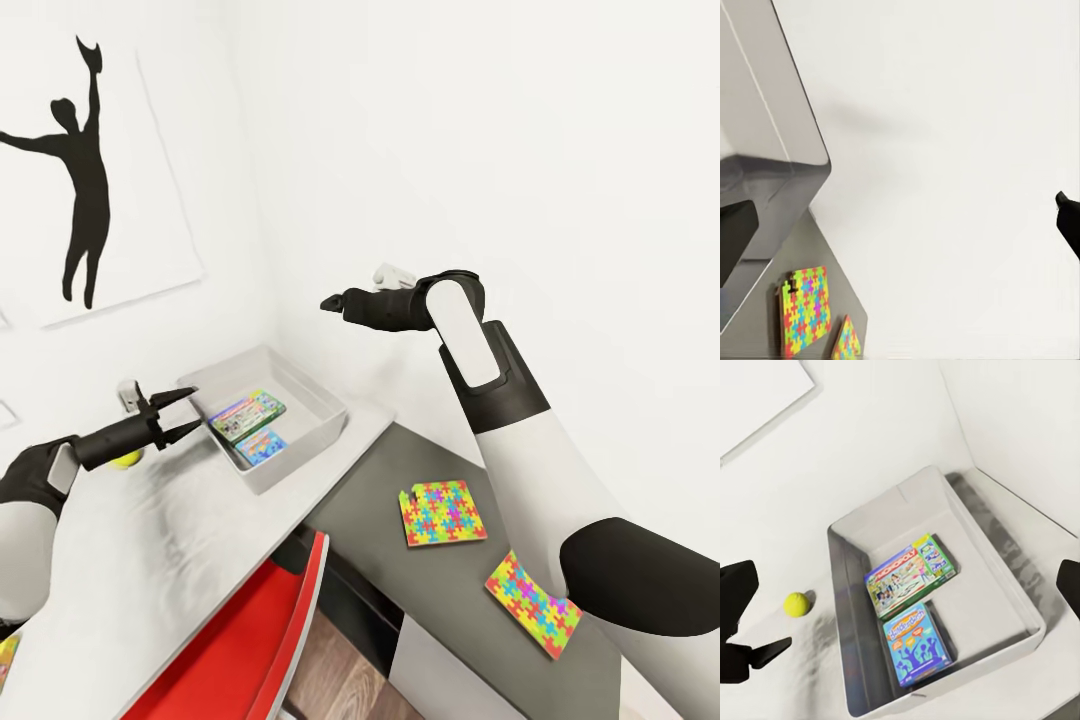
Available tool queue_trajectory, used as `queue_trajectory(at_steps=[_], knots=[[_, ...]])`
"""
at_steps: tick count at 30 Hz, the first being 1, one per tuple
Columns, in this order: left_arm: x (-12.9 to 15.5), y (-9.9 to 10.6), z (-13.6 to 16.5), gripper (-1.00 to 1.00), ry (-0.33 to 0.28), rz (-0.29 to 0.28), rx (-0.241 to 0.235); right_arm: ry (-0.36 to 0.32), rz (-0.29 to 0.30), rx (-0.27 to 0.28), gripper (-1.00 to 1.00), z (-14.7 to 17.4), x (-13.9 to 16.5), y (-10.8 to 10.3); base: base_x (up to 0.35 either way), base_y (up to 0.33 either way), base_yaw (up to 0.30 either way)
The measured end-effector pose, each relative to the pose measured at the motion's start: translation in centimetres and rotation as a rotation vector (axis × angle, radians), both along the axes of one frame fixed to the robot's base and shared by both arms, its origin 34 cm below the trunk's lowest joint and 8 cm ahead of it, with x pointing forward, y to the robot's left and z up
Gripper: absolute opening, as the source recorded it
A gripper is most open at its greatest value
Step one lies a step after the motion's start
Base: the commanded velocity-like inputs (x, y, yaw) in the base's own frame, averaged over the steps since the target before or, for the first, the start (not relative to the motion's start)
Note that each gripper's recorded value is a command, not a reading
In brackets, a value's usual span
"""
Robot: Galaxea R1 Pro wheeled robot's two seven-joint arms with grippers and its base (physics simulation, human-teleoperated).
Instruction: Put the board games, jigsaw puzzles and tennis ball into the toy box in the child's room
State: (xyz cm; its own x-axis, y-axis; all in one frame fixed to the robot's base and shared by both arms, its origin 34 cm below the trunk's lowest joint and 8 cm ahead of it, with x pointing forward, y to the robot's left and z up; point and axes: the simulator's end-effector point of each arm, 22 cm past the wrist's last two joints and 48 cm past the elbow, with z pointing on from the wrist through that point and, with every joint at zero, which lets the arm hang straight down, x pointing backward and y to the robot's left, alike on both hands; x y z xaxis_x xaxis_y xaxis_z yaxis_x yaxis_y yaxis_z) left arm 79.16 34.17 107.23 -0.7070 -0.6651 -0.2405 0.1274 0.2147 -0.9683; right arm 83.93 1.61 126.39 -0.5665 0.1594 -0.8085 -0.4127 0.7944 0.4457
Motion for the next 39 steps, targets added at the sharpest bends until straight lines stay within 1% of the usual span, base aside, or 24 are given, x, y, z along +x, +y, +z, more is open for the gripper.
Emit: queue_trajectory(at_steps=[3, 5, 7, 10, 18, 20, 21, 29, 39], knots=[[-0.7, 0.5, 0.1, 1.0, -0.01, -0.001, -0.015, -0.006, 0.0, 0.0, 1.0, 0.4, -0.1, 0.0, 0.0, 0.0, 0.0], [-1.5, 0.7, 0.3, 1.0, -0.025, -0.007, -0.04, -0.009, -0.001, 0.0, 1.0, 0.6, -0.2, 0.0, 0.0, 0.0, 0.0], [-1.9, 0.7, 0.4, 1.0, -0.034, -0.013, -0.055, -0.01, -0.001, 0.001, 1.0, 0.7, -0.2, 0.0, 0.0, 0.0, 0.0], [-2.2, 0.9, 0.5, 1.0, -0.04, -0.014, -0.062, -0.011, 0.0, 0.003, 1.0, 0.8, -0.3, 0.0, -0.029, 0.0, 0.0], [-2.7, 2.9, 0.6, 1.0, -0.044, 0.007, -0.041, -0.005, 0.003, 0.007, 1.0, 0.5, -0.4, 0.1, -0.102, 0.0, 0.0], [-2.7, 3.1, 0.7, 1.0, -0.044, 0.009, -0.038, -0.004, 0.003, 0.008, 1.0, 0.5, -0.4, 0.1, -0.026, 0.0, 0.0], [-2.8, 3.2, 0.6, 1.0, -0.042, 0.005, -0.027, -0.001, 0.001, 0.013, 1.0, 0.4, -0.3, 0.1, -0.009, 0.0, 0.0], [-3.0, 2.5, 0.0, 1.0, -0.025, -0.024, 0.002, -0.008, -0.006, 0.022, 1.0, 0.6, -0.2, 0.1, -0.041, 0.0, 0.0], [-3.0, 2.3, -0.2, 1.0, -0.023, -0.03, 0.006, 0.002, -0.008, 0.023, 1.0, -0.1, -0.2, 0.0, -0.011, 0.0, 0.0]])
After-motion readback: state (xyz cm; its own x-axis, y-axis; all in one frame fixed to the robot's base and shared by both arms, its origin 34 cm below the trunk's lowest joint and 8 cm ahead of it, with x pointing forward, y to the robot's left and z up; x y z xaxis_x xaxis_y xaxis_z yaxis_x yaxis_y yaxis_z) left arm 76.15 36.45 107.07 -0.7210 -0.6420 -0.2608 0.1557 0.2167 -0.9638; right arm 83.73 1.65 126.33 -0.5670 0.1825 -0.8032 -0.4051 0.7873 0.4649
